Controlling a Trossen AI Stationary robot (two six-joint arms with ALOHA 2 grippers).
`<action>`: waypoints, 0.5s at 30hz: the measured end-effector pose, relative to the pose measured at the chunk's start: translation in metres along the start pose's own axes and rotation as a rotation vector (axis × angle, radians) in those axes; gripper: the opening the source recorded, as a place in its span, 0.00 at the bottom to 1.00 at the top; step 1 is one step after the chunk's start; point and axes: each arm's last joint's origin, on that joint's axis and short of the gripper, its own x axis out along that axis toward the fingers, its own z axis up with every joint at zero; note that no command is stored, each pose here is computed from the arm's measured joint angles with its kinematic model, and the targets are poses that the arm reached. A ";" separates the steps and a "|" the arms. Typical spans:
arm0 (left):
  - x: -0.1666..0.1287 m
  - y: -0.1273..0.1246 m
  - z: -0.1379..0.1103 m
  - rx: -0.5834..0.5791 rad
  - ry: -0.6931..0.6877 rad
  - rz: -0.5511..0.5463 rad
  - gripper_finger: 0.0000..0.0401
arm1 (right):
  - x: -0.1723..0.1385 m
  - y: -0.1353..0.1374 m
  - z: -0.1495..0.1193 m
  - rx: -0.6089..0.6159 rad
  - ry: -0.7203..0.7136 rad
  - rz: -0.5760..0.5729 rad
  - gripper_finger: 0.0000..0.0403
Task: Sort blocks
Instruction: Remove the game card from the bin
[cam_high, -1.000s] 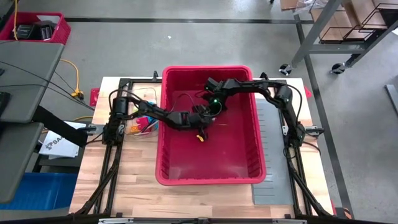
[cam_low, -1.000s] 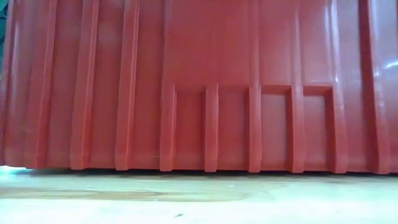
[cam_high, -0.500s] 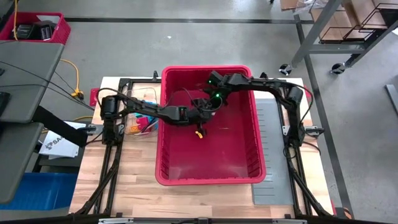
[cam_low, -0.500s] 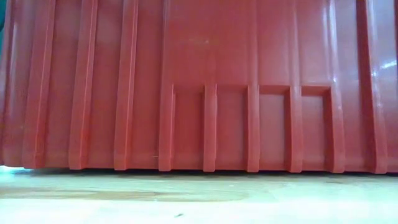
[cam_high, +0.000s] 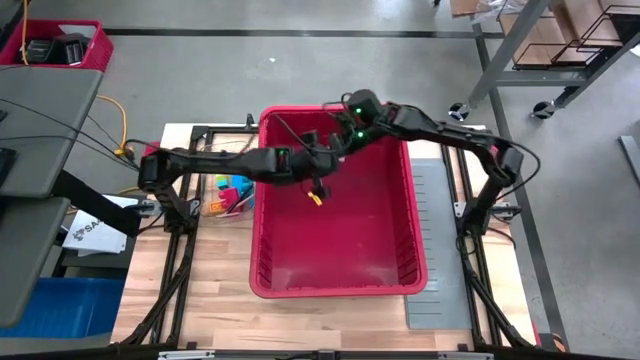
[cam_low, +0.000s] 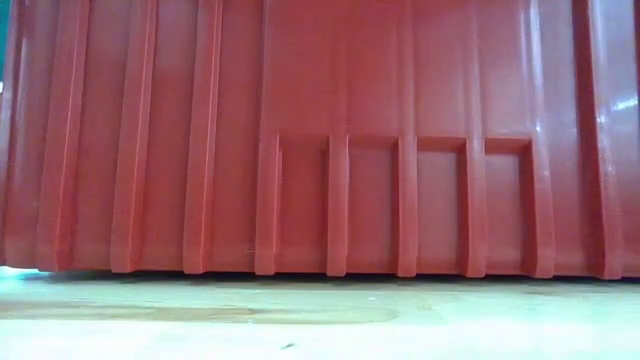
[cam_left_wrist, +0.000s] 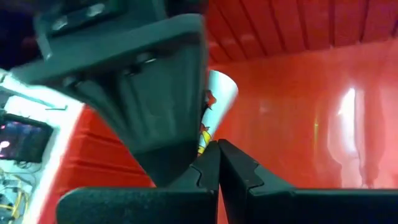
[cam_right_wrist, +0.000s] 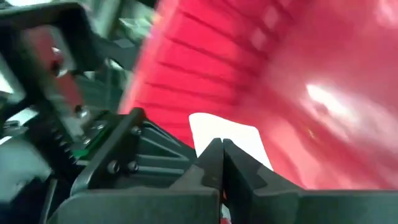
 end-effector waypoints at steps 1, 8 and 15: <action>-0.008 0.006 0.004 -0.003 -0.002 0.007 0.00 | -0.003 0.007 0.000 -0.018 -0.034 0.015 0.00; -0.050 0.042 0.014 -0.015 0.037 0.047 0.00 | -0.004 0.053 0.008 -0.119 -0.199 0.110 0.00; -0.086 0.059 0.006 -0.046 0.103 0.102 0.00 | 0.009 0.084 0.029 -0.219 -0.261 0.152 0.00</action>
